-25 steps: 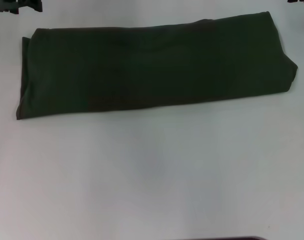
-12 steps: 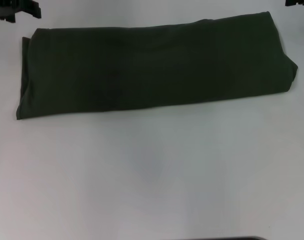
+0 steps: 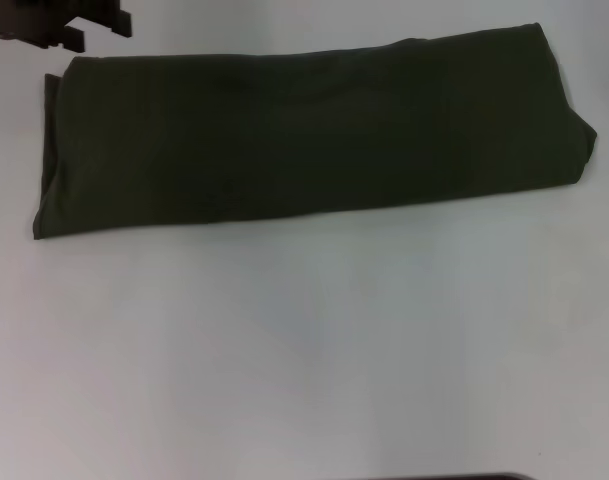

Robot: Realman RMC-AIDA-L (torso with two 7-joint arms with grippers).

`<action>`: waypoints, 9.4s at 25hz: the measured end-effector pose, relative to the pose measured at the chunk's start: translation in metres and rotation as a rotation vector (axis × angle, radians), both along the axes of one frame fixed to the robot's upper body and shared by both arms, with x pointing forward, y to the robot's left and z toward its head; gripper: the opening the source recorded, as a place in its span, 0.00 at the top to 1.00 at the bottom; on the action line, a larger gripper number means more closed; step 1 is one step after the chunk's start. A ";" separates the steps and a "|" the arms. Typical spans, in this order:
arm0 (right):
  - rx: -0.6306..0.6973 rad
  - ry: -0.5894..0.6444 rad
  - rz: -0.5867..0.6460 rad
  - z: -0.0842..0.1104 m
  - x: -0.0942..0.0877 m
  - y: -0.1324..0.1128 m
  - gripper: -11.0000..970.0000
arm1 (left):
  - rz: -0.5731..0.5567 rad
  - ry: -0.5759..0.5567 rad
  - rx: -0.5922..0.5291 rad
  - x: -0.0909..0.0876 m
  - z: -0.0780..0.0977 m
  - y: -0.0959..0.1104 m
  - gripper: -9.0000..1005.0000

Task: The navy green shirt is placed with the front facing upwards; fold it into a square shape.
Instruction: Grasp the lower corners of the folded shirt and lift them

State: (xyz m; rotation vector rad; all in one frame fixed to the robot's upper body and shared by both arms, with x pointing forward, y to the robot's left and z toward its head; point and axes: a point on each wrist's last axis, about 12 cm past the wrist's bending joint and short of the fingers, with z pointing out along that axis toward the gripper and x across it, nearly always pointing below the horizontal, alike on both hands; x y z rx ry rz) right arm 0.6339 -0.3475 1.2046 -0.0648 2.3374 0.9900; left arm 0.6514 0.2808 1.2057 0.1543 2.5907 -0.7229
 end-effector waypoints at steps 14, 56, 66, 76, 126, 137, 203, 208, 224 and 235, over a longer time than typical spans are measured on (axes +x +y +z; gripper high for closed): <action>0.070 0.033 0.044 -0.010 -0.011 0.009 0.03 | -0.072 0.070 -0.042 -0.011 -0.006 -0.008 0.31; 0.024 0.078 -0.035 -0.047 -0.040 -0.020 0.03 | 0.126 0.343 0.134 -0.046 -0.089 0.046 0.30; 0.028 0.083 -0.035 -0.049 -0.041 -0.020 0.03 | 0.099 0.348 0.085 -0.046 -0.092 0.033 0.33; 0.030 0.085 -0.039 -0.050 -0.043 -0.021 0.03 | 0.094 0.341 0.096 -0.043 -0.095 0.026 0.37; -0.122 0.224 -0.066 -0.101 -0.061 -0.023 0.03 | 0.044 0.323 0.134 -0.039 -0.080 0.030 0.93; -0.142 0.201 -0.038 -0.107 -0.064 -0.019 0.03 | 0.039 0.323 0.130 -0.039 -0.081 0.028 0.92; -0.273 0.471 0.042 -0.108 -0.104 -0.038 0.96 | -0.108 0.498 0.095 -0.081 -0.082 0.045 0.86; -0.269 0.498 0.061 -0.110 -0.108 -0.036 0.95 | -0.111 0.532 0.104 -0.088 -0.085 0.049 0.86; -0.255 0.515 0.081 -0.116 -0.113 -0.032 0.93 | -0.111 0.560 0.138 -0.094 -0.092 0.051 0.84; -0.235 0.490 0.025 -0.110 -0.109 -0.041 0.91 | -0.035 0.524 0.140 -0.095 -0.085 0.067 0.83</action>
